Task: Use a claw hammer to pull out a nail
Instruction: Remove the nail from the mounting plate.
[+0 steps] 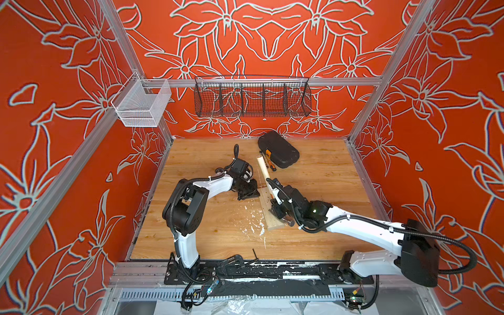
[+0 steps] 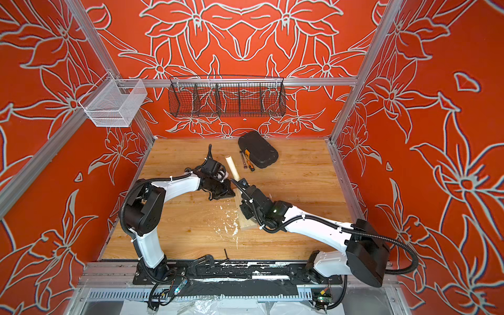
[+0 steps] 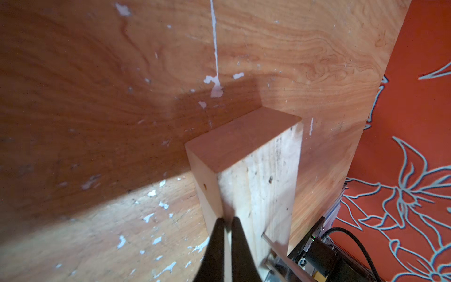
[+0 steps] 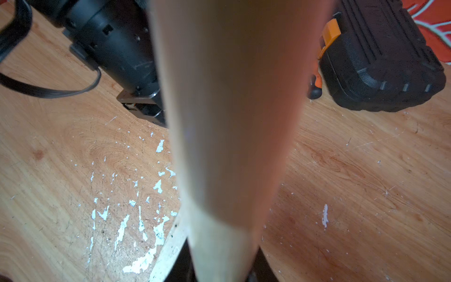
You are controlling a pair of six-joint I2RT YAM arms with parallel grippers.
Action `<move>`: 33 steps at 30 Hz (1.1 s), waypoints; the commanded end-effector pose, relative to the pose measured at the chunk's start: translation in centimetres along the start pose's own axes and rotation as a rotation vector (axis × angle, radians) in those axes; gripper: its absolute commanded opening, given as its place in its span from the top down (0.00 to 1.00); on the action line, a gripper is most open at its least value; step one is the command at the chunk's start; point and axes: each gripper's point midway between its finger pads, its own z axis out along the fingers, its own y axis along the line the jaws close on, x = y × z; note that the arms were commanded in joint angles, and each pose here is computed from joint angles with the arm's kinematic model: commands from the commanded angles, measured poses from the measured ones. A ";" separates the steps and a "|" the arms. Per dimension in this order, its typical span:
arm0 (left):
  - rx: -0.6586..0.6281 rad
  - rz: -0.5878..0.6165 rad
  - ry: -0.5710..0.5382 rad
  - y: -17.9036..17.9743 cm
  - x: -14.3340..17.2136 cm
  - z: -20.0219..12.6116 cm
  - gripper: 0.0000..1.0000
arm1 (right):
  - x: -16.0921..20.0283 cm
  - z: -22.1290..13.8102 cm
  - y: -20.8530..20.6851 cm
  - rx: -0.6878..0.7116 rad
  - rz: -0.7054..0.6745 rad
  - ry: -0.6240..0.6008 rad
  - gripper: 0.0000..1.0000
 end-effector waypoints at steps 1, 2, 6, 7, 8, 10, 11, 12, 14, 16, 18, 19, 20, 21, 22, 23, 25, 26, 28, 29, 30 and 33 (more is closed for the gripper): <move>-0.012 -0.002 0.026 0.4 0.5 0.7 0.92 | -5.0 -1.2 0.2 0.003 0.032 -0.162 1.00; -0.012 -0.005 0.027 0.4 0.6 0.7 0.92 | -5.1 -1.3 0.2 0.006 0.034 -0.166 1.00; -0.011 -0.005 0.027 0.4 0.6 0.7 0.92 | -5.6 -1.4 0.2 0.008 0.030 -0.178 1.00; -0.011 -0.005 0.028 0.4 0.6 0.7 0.93 | -5.7 -1.3 0.3 0.005 0.029 -0.178 1.00; -0.012 -0.008 0.029 0.4 0.7 0.7 0.93 | -5.8 -1.3 0.4 0.002 0.028 -0.178 1.00; -0.011 -0.007 0.030 0.4 0.7 0.8 0.93 | -5.9 -1.3 0.4 0.001 0.027 -0.181 1.00; -0.012 -0.009 0.032 0.5 0.7 0.9 0.93 | -6.0 -1.3 0.4 0.002 0.028 -0.185 1.00; -0.012 -0.009 0.034 0.5 0.8 0.9 0.93 | -6.2 -1.4 0.4 0.003 0.028 -0.189 1.00; -0.014 -0.012 0.035 0.5 0.8 1.0 0.93 | -6.3 -1.4 0.4 0.004 0.030 -0.195 1.00; -0.015 -0.012 0.037 0.6 0.9 1.1 0.94 | -6.5 -1.5 0.3 0.006 0.031 -0.203 1.00; -0.015 -0.015 0.041 0.6 0.9 1.2 0.94 | -6.7 -1.7 0.3 0.008 0.036 -0.215 1.00; -0.015 -0.016 0.042 0.6 1.0 1.2 0.94 | -6.7 -1.7 0.2 0.009 0.037 -0.218 1.00; -0.015 -0.016 0.043 0.6 1.0 1.3 0.94 | -6.7 -1.7 0.2 0.009 0.039 -0.223 1.00; -0.015 -0.016 0.043 0.6 1.0 1.3 0.94 | -6.8 -1.7 0.2 0.010 0.041 -0.231 1.00; -0.013 -0.014 0.043 0.6 1.0 1.3 0.94 | -6.8 -1.7 0.2 0.009 0.044 -0.234 1.00; -0.014 -0.017 0.044 0.6 1.0 1.3 0.94 | -6.7 -1.7 0.2 0.009 0.048 -0.240 1.00; -0.014 -0.018 0.044 0.7 1.0 1.3 0.94 | -6.6 -1.6 0.2 0.002 0.057 -0.258 1.00; -0.014 -0.019 0.044 0.7 1.0 1.3 0.94 | -6.5 -1.6 0.2 -0.001 0.064 -0.268 1.00; -0.016 -0.020 0.047 0.8 1.0 1.4 0.94 | -6.4 -1.6 0.1 -0.003 0.074 -0.282 1.00; -0.017 -0.023 0.048 0.8 1.0 1.5 0.94 | -6.3 -1.6 0.0 -0.001 0.079 -0.290 1.00; -0.016 -0.024 0.048 0.8 1.0 1.5 0.94 | -6.2 -1.7 -0.1 0.003 0.082 -0.295 1.00; -0.015 -0.028 0.051 0.9 1.1 1.6 0.94 | -6.2 -2.0 -0.4 0.013 0.092 -0.315 1.00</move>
